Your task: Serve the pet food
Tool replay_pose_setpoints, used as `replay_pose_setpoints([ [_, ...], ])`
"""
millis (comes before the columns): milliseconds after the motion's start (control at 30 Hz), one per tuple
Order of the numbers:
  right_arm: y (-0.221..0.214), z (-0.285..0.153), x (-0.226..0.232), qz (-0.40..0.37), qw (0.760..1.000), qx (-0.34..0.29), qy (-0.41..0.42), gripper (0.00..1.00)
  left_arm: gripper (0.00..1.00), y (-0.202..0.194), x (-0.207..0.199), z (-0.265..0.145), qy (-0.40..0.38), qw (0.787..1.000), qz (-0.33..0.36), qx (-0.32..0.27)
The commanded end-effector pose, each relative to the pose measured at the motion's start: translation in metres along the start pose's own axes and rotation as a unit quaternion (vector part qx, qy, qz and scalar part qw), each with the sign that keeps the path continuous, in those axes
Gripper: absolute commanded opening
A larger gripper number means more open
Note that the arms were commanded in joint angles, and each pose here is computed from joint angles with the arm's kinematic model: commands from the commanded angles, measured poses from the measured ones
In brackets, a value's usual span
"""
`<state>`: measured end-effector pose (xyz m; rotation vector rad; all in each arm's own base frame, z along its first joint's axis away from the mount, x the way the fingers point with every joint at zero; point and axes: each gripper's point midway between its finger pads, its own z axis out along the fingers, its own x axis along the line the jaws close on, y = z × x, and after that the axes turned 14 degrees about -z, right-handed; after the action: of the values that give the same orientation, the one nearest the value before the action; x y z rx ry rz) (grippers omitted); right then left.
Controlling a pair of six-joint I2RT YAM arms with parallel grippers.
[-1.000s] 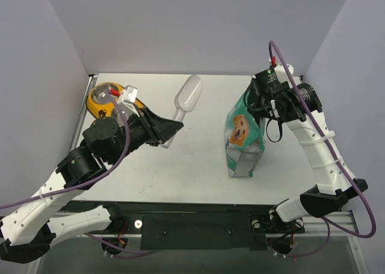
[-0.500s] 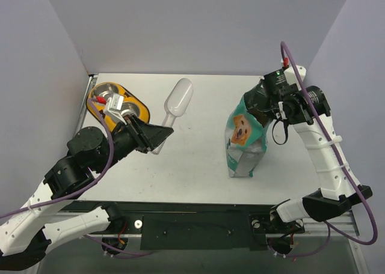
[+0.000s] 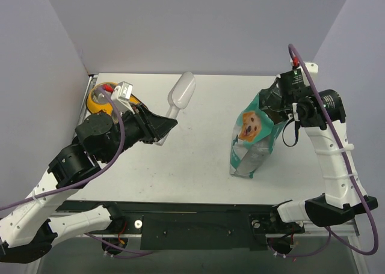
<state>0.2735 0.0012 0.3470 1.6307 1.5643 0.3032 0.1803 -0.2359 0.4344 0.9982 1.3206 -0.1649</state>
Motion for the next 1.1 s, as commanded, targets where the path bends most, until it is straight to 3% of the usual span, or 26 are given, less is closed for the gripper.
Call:
replay_pose_setpoints([
  [0,0.027,-0.012,-0.004,-0.040,0.997,-0.060,-0.034,0.00,0.00,0.012,-0.014,0.001,-0.016,1.000,0.007,-0.006],
  [67,0.034,-0.020,0.009,-0.081,0.993,-0.079,-0.038,0.00,0.00,0.009,-0.012,0.004,-0.013,1.000,0.005,0.002],
  [333,0.022,-0.026,0.114,-0.154,0.975,-0.076,0.140,0.00,0.00,0.021,0.001,-0.008,0.008,1.000,0.000,-0.018],
  [767,0.054,-0.070,0.246,-0.128,0.953,-0.118,0.247,0.00,0.00,0.030,0.031,-0.045,0.078,0.996,0.014,-0.038],
  [900,0.048,-0.073,0.268,-0.131,0.951,-0.112,0.257,0.00,0.00,0.030,0.040,-0.053,0.100,0.994,0.015,-0.038],
  [1067,0.037,-0.049,0.234,-0.120,0.973,-0.100,0.169,0.00,0.00,0.027,0.045,-0.053,0.111,0.993,0.006,-0.032],
])
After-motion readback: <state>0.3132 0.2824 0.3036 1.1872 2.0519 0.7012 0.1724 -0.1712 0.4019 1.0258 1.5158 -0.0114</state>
